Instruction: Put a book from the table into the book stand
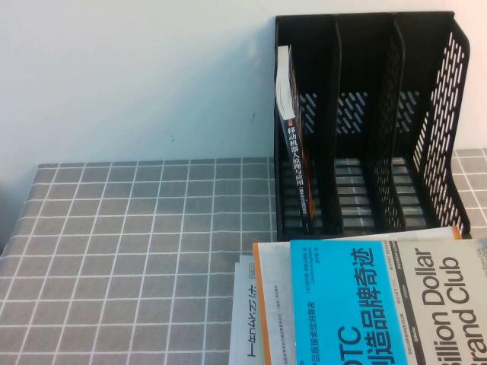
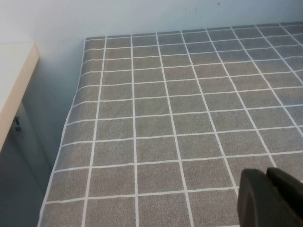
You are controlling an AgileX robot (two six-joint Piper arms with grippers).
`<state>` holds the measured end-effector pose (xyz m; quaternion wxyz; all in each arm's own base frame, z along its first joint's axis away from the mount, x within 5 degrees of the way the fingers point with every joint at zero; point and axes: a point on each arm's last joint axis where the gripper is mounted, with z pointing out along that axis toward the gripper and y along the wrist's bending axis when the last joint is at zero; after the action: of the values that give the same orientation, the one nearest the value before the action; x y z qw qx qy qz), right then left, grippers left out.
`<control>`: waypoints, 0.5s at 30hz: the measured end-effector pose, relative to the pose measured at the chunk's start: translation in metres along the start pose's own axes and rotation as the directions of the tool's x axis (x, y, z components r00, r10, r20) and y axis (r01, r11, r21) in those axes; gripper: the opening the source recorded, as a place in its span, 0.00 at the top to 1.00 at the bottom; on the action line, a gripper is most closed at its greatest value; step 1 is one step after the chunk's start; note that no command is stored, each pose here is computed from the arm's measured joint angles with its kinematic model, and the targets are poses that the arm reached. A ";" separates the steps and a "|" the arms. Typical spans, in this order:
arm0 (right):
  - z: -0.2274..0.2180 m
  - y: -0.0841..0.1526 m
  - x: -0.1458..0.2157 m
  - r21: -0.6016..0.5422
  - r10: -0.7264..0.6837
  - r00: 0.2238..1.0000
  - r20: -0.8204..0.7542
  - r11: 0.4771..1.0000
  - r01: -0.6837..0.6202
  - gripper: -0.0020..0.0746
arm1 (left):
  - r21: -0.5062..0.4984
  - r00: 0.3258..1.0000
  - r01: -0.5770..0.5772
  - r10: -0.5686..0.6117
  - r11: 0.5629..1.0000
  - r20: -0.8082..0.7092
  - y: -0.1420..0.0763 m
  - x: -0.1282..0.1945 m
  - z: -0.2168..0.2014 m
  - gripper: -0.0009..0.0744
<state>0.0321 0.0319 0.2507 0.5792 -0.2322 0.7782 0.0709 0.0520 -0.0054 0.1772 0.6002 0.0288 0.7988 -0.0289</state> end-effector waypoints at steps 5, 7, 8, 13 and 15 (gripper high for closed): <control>0.000 0.000 0.000 0.000 0.000 1.000 0.000 1.000 0.000 0.98 | 0.000 1.000 0.002 -0.002 1.000 0.000 0.000 0.000 0.000 0.99; 0.000 0.000 0.000 0.000 0.000 1.000 0.000 1.000 0.000 0.98 | 0.000 1.000 0.002 -0.002 1.000 0.000 0.000 0.000 0.000 0.99; 0.000 0.000 0.000 0.000 0.000 1.000 0.000 1.000 0.000 0.98 | 0.000 1.000 0.002 -0.002 1.000 0.000 0.000 0.000 0.000 0.99; 0.000 -0.002 0.001 0.024 -0.015 1.000 0.008 1.000 0.015 0.98 | 0.000 1.000 0.004 -0.004 1.000 0.000 0.000 0.000 0.000 0.99; -0.002 -0.007 0.001 0.097 -0.072 0.997 0.030 0.993 0.069 0.98 | 0.000 1.000 0.004 -0.004 1.000 0.000 0.000 0.000 0.000 0.99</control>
<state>0.0336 0.0248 0.2516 0.6046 -0.2301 0.7624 0.0169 0.0520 -0.0054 0.1772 0.6002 0.0274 0.7988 -0.0300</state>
